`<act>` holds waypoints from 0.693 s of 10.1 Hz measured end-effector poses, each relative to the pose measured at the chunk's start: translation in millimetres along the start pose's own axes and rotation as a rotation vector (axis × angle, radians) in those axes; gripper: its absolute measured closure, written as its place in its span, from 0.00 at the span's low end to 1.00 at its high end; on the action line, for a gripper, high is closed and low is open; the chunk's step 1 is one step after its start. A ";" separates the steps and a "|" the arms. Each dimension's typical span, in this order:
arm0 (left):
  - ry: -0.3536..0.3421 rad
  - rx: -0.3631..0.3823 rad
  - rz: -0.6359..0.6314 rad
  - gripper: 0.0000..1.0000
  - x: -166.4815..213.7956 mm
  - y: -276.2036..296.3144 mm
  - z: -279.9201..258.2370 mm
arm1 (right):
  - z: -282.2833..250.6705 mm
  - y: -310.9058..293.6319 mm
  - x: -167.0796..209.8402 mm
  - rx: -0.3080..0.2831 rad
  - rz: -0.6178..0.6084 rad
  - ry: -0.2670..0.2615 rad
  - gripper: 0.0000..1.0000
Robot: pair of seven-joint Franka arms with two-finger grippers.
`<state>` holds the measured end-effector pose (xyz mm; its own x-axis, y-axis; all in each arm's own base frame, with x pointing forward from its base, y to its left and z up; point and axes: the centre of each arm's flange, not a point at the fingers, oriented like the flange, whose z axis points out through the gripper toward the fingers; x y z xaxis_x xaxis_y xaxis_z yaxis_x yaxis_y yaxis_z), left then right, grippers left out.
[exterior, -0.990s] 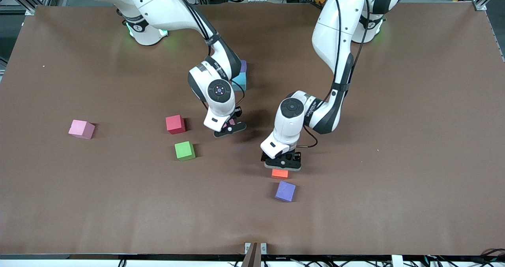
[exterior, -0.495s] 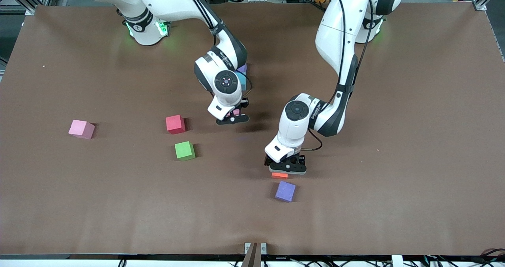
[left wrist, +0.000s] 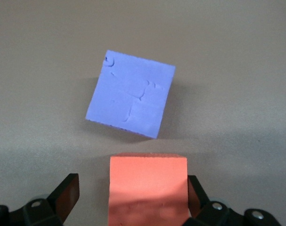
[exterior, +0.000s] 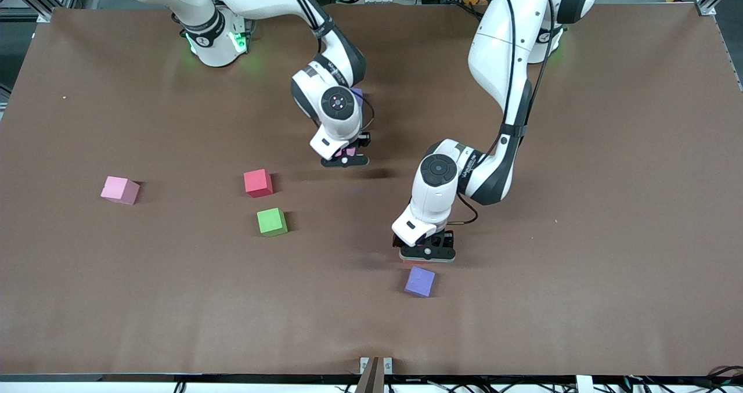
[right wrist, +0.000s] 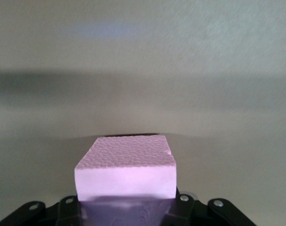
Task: Arrange blocks into number 1
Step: 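Place the pink block below the cyan block with the right gripper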
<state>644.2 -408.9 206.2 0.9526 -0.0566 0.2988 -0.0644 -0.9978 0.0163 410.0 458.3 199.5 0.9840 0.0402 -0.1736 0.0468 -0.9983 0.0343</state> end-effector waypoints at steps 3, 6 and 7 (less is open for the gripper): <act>-0.039 0.005 -0.017 0.00 3.6 0.5 -0.8 | 10.8 -5.7 -13.9 -0.004 0.003 0.007 0.41; -0.065 -0.022 -0.072 0.00 5.7 -5.1 7.0 | 10.7 -4.9 -15.6 -0.001 0.021 0.011 0.41; -0.064 -0.023 -0.076 0.00 7.5 -6.3 6.6 | 11.0 -5.1 -16.3 -0.001 0.024 0.011 0.41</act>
<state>653.7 -403.2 202.0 0.9721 0.0159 0.2340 0.0022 -0.9983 0.0588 391.8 462.4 191.3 0.9867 0.0170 -0.1617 0.0237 -0.9990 0.0391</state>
